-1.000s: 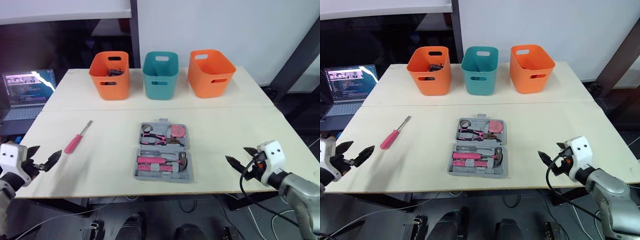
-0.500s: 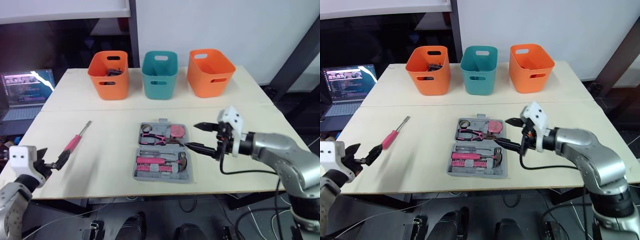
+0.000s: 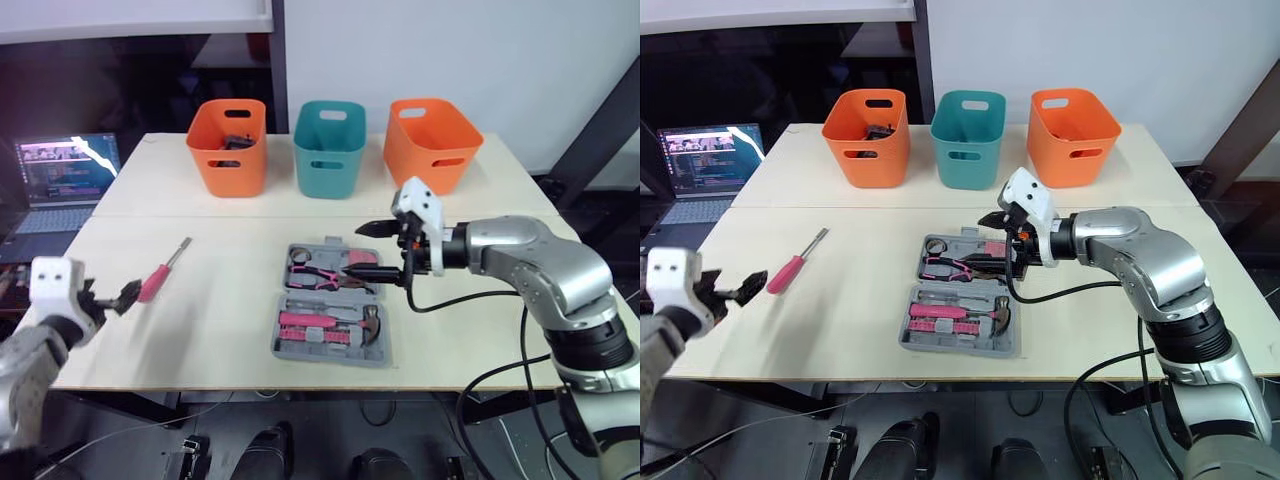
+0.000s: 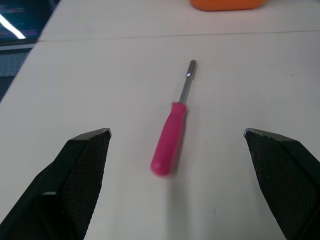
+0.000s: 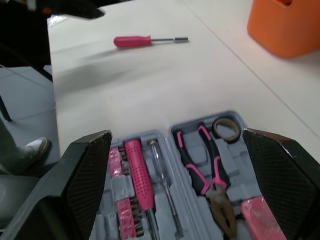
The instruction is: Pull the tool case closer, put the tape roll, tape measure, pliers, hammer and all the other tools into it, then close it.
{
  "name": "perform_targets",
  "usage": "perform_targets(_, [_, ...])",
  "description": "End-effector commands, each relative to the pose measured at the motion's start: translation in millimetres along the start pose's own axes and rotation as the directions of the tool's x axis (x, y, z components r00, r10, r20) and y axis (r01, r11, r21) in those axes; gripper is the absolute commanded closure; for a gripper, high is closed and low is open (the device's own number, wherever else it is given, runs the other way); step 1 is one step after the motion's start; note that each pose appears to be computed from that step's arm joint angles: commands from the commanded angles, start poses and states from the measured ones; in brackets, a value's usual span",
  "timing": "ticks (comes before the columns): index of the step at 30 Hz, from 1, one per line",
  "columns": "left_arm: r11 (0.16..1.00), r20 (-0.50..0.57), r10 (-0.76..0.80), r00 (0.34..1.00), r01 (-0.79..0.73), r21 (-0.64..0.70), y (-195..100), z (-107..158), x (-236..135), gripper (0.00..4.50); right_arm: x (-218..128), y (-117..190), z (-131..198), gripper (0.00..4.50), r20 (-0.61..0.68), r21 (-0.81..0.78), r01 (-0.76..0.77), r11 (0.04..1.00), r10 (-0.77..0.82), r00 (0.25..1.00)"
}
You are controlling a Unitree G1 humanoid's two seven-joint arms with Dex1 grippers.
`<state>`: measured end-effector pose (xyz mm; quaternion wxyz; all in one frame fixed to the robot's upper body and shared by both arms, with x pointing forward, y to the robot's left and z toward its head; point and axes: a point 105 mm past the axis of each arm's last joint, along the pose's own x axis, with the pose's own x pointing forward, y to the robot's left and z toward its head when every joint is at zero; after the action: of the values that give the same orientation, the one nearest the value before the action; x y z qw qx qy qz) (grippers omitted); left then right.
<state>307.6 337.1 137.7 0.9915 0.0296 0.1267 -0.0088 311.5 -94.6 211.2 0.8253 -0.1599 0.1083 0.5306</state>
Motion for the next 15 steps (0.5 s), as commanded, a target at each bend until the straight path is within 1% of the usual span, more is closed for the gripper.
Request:
perform_targets(1, [0.998, -0.058, -0.026, 0.998, 0.029, 0.052, 6, 11, 23, 0.00, -5, 5, 10, 0.08, 0.027, -0.029, 0.029, 0.999, -0.028, 0.999])
perform_targets(4, [0.992, -0.123, -0.072, 0.990, 0.084, 0.093, 2, 9, 43, 0.00, -7, 7, 8, 0.08, 0.024, -0.025, 0.047, 0.999, -0.046, 0.999])
perform_targets(7, [0.988, -0.166, -0.102, 0.981, 0.120, 0.099, -3, 4, 62, 0.00, -11, 5, 6, 0.08, 0.012, -0.035, 0.092, 0.995, -0.091, 0.996])
perform_targets(10, [0.993, -0.184, -0.091, 0.979, 0.104, 0.061, -2, -1, 79, 0.00, -16, 2, 6, 0.08, 0.010, -0.037, 0.133, 0.990, -0.133, 0.991])
perform_targets(15, [0.996, -0.199, -0.054, 0.979, 0.067, 0.056, -4, -15, 96, 0.00, -23, 3, 6, 0.08, -0.008, -0.047, 0.168, 0.985, -0.169, 0.986])
